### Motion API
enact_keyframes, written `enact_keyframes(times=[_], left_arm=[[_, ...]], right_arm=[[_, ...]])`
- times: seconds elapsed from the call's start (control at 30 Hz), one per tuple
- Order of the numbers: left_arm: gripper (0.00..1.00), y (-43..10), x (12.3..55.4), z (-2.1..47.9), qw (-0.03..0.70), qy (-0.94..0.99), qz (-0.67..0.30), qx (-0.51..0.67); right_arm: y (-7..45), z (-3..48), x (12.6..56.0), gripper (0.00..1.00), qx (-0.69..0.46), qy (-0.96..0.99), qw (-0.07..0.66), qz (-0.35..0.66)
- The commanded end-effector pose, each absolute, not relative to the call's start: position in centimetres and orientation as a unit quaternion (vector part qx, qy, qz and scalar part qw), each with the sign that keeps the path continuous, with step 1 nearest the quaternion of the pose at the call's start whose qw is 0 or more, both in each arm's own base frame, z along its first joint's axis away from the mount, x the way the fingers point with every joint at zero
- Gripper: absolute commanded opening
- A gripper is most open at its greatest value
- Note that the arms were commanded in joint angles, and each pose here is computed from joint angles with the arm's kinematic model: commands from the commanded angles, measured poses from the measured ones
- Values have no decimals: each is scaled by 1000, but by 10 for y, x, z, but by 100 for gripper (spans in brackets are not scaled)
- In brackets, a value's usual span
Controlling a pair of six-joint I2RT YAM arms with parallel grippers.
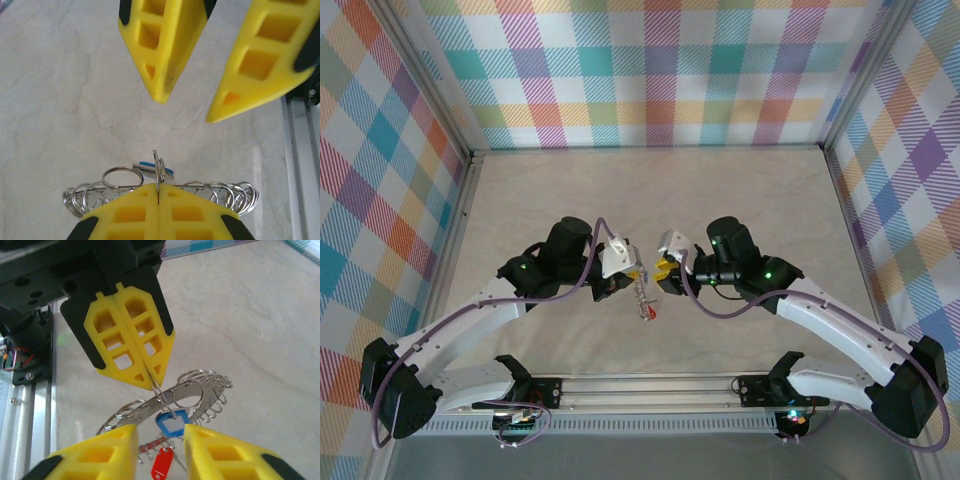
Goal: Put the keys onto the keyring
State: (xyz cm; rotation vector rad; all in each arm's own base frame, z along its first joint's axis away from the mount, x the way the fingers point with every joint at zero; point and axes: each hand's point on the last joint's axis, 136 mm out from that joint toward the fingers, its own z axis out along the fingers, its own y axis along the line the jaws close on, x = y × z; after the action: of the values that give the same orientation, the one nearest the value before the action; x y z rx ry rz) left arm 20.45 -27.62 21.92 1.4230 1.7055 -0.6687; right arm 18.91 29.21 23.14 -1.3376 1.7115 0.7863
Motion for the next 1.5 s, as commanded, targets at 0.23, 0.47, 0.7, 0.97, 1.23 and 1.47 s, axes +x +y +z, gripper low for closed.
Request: enact_keyframes(times=[0.23,0.47,0.7,0.97,1.23,1.47], left_arm=[[0,-286,194,243,433,621,-298,582],[0,-286,191,241,430,619,-304,583],[0,-286,190,241,429,618,-307,584],[0,-287,189,244,429,614,-312,584],[0,-291,190,252,442,602,-321,583],[0,-294,191,252,444,602,-331,576]], right_arm=[[304,238,182,19,-602,609,410,313],[305,240,182,23,-604,602,416,315],[299,238,178,30,-622,588,423,296],[301,237,173,27,-635,570,425,301],[302,221,173,21,-634,579,409,308],[305,216,172,20,-630,581,405,318]])
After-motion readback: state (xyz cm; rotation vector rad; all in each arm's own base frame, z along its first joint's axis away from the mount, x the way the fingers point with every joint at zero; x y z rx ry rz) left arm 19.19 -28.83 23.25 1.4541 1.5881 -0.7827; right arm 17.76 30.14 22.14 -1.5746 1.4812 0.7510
